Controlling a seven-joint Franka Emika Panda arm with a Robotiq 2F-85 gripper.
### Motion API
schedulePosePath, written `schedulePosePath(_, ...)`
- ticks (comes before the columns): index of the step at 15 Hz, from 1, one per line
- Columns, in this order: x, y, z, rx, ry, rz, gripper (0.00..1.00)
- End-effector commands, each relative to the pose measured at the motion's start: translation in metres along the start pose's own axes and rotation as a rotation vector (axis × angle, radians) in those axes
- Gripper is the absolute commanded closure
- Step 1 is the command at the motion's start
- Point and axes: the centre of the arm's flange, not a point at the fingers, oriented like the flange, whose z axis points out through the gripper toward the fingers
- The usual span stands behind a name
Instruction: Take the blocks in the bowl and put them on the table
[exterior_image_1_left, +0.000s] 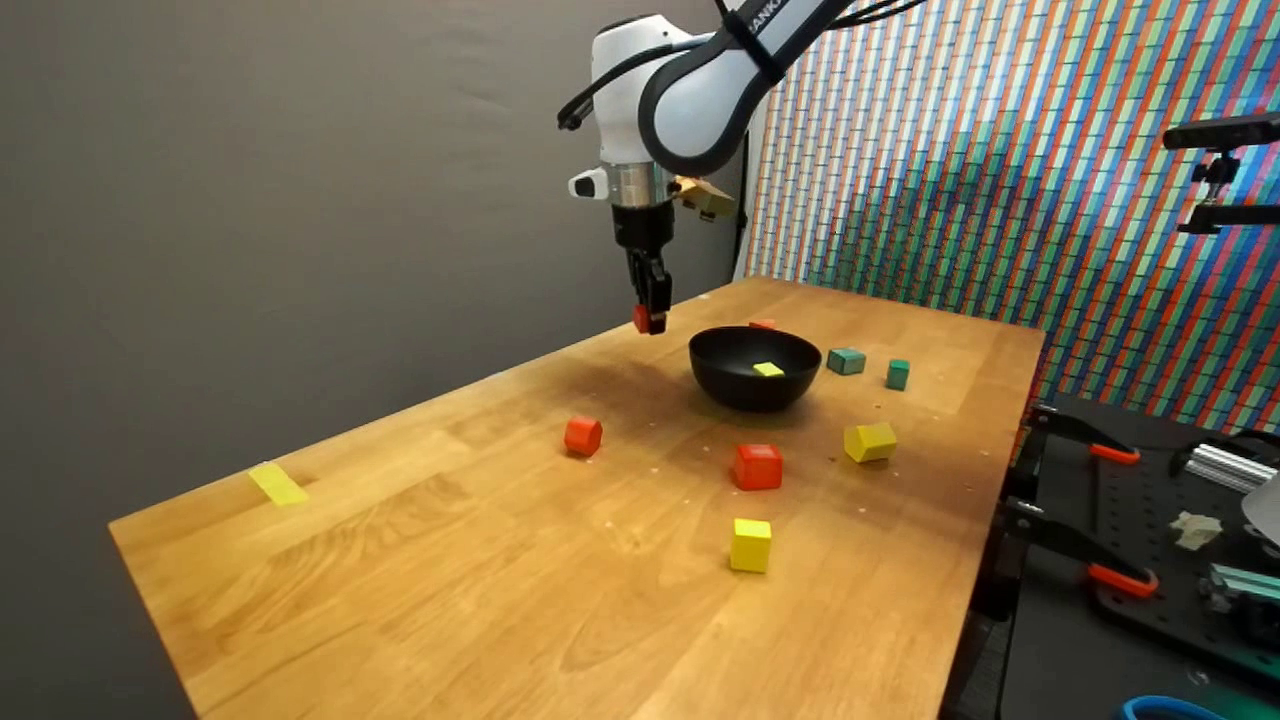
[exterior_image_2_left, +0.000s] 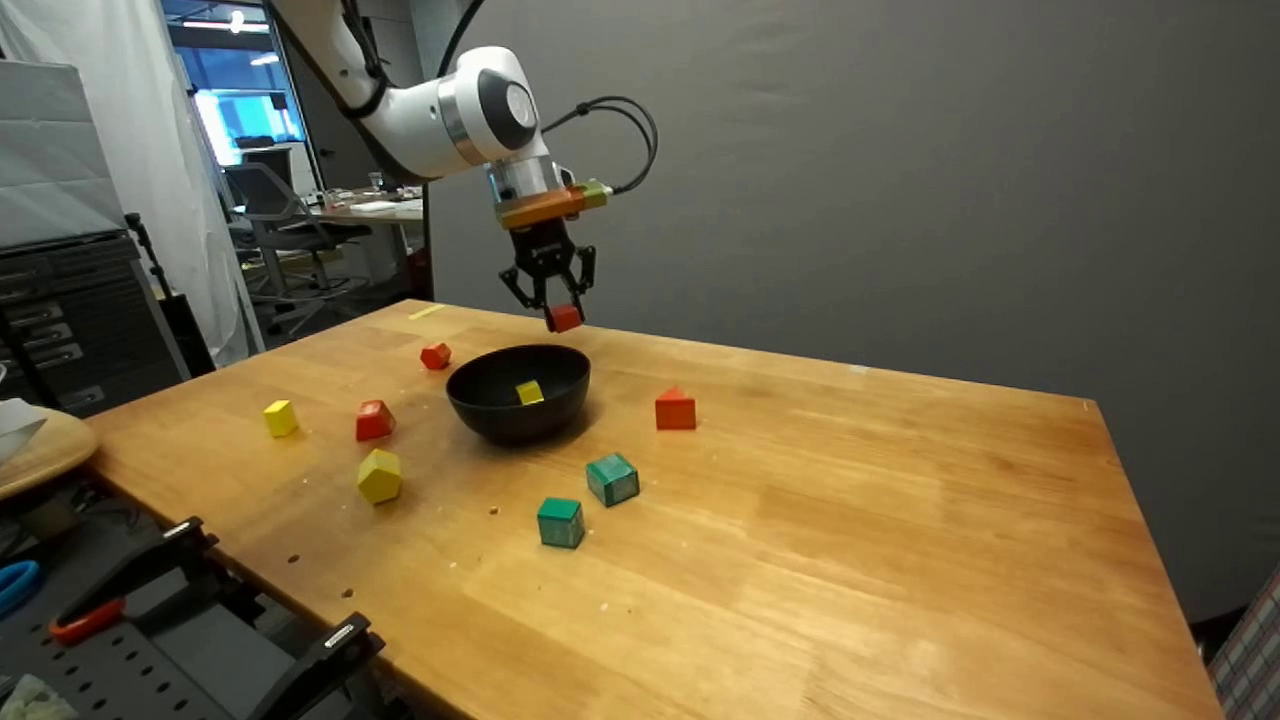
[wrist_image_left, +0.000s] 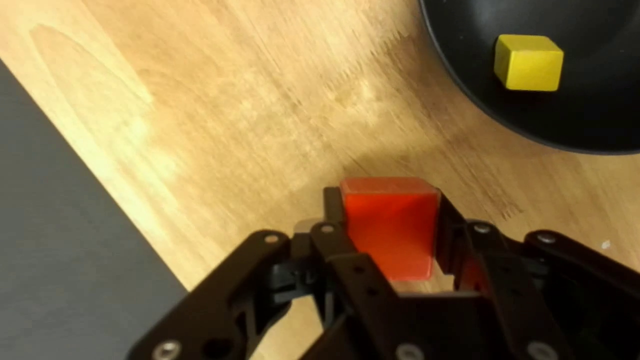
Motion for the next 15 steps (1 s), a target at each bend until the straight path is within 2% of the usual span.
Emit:
schedulePosePath(1, 0.043, 0.043, 0.024, 0.06, -0.019, -0.022, 0.82)
schedulePosePath(3, 0.046, 0.05, 0.029, 0.075, -0.014, -0.008, 0.82)
schedulePosePath(4, 0.047, 0.054, 0.03, 0.084, -0.008, 0.002, 0.41)
schedulePosePath(7, 0.041, 0.059, 0.017, 0.097, 0.019, 0.025, 0.17)
schedulePosePath(9, 0.023, 0.055, -0.003, 0.105, 0.022, 0.028, 0.02)
schedulePosePath(11, -0.003, 0.049, -0.025, 0.116, 0.023, 0.057, 0.0)
schedulePosePath(15, -0.066, 0.025, -0.048, 0.124, 0.007, 0.195, 0.0)
